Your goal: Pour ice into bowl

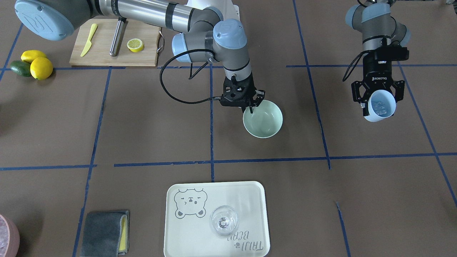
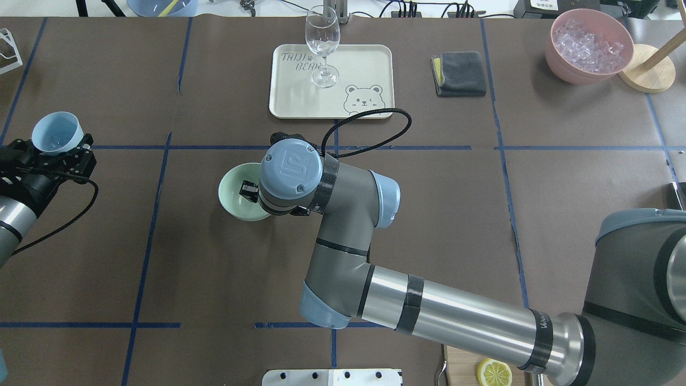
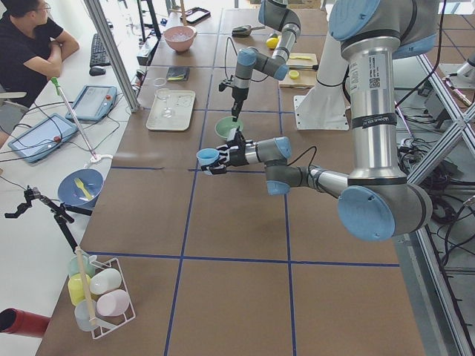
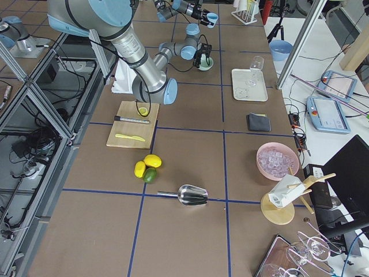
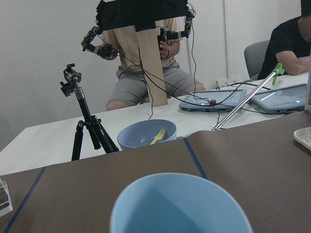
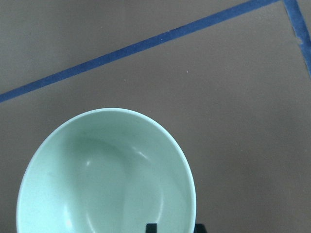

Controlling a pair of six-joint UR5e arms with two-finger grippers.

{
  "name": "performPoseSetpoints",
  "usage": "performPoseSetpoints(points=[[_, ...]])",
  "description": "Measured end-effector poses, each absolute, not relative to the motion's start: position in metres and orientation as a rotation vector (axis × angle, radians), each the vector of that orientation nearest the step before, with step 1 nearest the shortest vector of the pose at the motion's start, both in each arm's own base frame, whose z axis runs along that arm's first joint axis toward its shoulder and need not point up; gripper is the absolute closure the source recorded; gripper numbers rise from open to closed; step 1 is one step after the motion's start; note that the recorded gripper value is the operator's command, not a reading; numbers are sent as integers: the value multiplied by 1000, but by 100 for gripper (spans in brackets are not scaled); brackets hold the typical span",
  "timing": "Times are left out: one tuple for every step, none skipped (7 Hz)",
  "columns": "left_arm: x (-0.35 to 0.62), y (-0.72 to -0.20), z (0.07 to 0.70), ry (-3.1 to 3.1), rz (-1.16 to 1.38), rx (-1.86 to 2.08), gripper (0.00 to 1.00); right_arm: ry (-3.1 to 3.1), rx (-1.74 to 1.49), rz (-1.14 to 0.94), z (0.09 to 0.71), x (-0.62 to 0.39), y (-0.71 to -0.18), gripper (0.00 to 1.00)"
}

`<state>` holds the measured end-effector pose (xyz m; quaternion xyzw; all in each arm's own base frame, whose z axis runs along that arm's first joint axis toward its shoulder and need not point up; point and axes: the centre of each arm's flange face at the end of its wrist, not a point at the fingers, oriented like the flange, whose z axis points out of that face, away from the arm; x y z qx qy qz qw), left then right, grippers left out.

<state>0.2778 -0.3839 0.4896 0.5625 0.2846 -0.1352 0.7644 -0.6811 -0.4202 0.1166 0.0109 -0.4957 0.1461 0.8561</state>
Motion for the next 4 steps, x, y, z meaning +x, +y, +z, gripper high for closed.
performPoseSetpoints(points=[[290, -389, 475, 646, -305, 1235, 100, -1053, -13, 295, 114, -673, -427, 0], [305, -394, 459, 673, -312, 1245, 100, -1065, -63, 284, 110, -654, -444, 0], [324, -394, 445, 672, -297, 1244, 100, -1068, -93, 290, 107, -624, -466, 0], [353, -391, 428, 619, -247, 1242, 100, -1060, -85, 290, 113, -587, -485, 0]])
